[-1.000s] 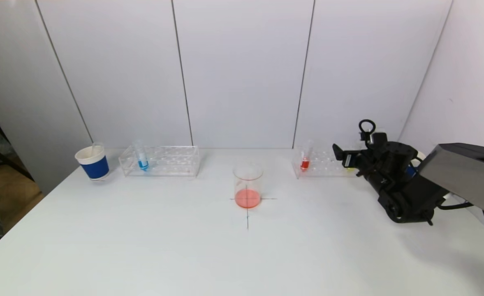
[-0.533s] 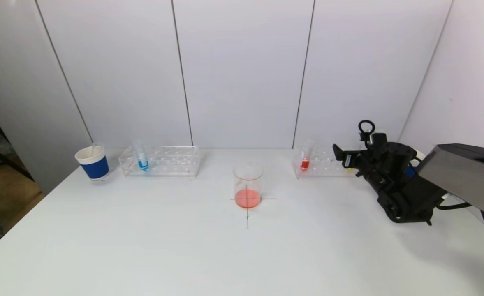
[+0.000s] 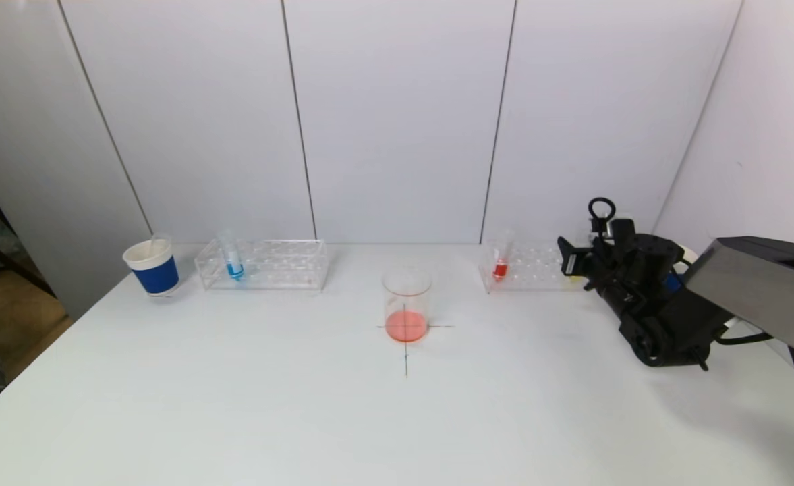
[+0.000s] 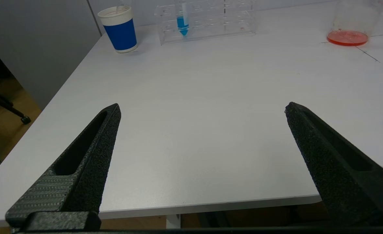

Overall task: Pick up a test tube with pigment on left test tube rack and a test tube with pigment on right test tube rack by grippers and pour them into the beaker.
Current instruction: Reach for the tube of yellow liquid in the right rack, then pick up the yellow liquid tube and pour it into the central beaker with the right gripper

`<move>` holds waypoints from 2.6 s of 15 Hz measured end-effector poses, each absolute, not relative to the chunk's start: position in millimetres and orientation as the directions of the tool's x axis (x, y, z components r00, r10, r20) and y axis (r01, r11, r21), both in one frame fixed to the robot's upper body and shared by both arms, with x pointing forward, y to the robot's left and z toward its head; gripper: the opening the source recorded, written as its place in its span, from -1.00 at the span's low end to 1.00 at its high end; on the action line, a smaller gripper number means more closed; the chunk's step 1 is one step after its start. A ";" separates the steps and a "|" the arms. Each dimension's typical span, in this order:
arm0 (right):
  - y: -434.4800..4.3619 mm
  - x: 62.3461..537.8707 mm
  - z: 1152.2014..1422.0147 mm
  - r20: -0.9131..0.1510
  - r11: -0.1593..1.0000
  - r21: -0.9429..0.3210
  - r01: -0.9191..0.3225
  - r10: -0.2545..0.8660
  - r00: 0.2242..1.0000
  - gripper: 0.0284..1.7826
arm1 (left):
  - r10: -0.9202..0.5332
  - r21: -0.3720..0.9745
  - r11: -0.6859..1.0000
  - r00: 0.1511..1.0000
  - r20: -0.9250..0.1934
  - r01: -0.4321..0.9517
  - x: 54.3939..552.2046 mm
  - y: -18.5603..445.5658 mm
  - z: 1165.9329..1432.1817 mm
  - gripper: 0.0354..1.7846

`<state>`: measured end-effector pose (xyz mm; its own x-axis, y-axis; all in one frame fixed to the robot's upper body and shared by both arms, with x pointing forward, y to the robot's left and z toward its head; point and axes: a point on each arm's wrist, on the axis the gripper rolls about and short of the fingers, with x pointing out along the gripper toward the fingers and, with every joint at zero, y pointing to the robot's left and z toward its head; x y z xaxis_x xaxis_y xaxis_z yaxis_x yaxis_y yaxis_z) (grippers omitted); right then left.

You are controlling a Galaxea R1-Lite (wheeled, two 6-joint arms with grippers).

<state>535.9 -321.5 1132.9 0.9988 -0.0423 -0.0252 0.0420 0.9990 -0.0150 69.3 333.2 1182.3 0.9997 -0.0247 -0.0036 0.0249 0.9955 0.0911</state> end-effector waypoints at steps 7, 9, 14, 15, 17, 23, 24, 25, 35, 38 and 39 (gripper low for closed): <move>-322.1 535.4 1132.4 -0.027 0.999 -0.017 0.048 -0.048 0.998 -0.43 | -0.024 0.091 0.996 1.000 -0.004 0.024 69.3 333.2 1182.3 0.98; -322.3 535.3 1132.4 -0.027 0.999 -0.017 0.048 -0.049 0.998 -0.43 | -0.025 0.092 0.995 1.000 -0.004 0.025 69.3 333.2 1182.3 0.98; -322.7 534.7 1136.7 -0.021 0.999 -0.021 0.049 -0.050 0.999 -0.43 | -0.025 0.091 0.996 1.000 -0.004 0.025 69.3 333.2 1182.3 0.98; -323.0 534.4 1139.3 -0.016 0.998 -0.025 0.049 -0.050 0.999 -0.43 | -0.024 0.091 0.996 1.000 -0.004 0.024 69.3 333.2 1182.3 0.98; -324.2 532.9 1144.4 -0.014 0.998 -0.032 0.052 -0.053 0.999 -0.43 | -0.025 0.092 0.995 1.000 -0.004 0.025 69.3 333.2 1182.3 0.98; -325.5 526.1 1181.8 -0.009 0.997 -0.046 0.055 -0.055 0.998 -0.43 | -0.025 0.092 0.995 1.000 -0.003 0.025 69.3 333.2 1182.4 0.98; -326.0 524.2 1192.2 -0.008 0.997 -0.049 0.057 -0.057 0.998 -0.43 | -0.025 0.091 0.996 1.000 -0.003 0.025 69.3 333.2 1182.4 0.98; -326.1 521.5 1204.4 -0.007 0.997 -0.052 0.056 -0.056 0.998 -0.43 | -0.024 0.092 0.996 1.000 -0.003 0.024 69.3 333.2 1182.4 0.98; -316.7 483.4 1340.1 0.008 0.998 -0.054 0.027 -0.027 1.000 -0.43 | -0.025 0.092 0.995 1.000 -0.003 0.025 69.3 333.2 1182.4 0.98; -311.8 473.3 1376.1 -0.039 0.998 -0.058 0.011 -0.013 0.999 -0.43 | -0.024 0.091 0.996 1.000 -0.004 0.024 69.3 333.2 1182.3 0.98; -308.6 470.7 1385.8 -0.058 0.998 -0.061 -0.001 -0.003 0.998 -0.43 | -0.024 0.091 0.996 1.000 -0.004 0.025 69.3 333.2 1182.3 0.98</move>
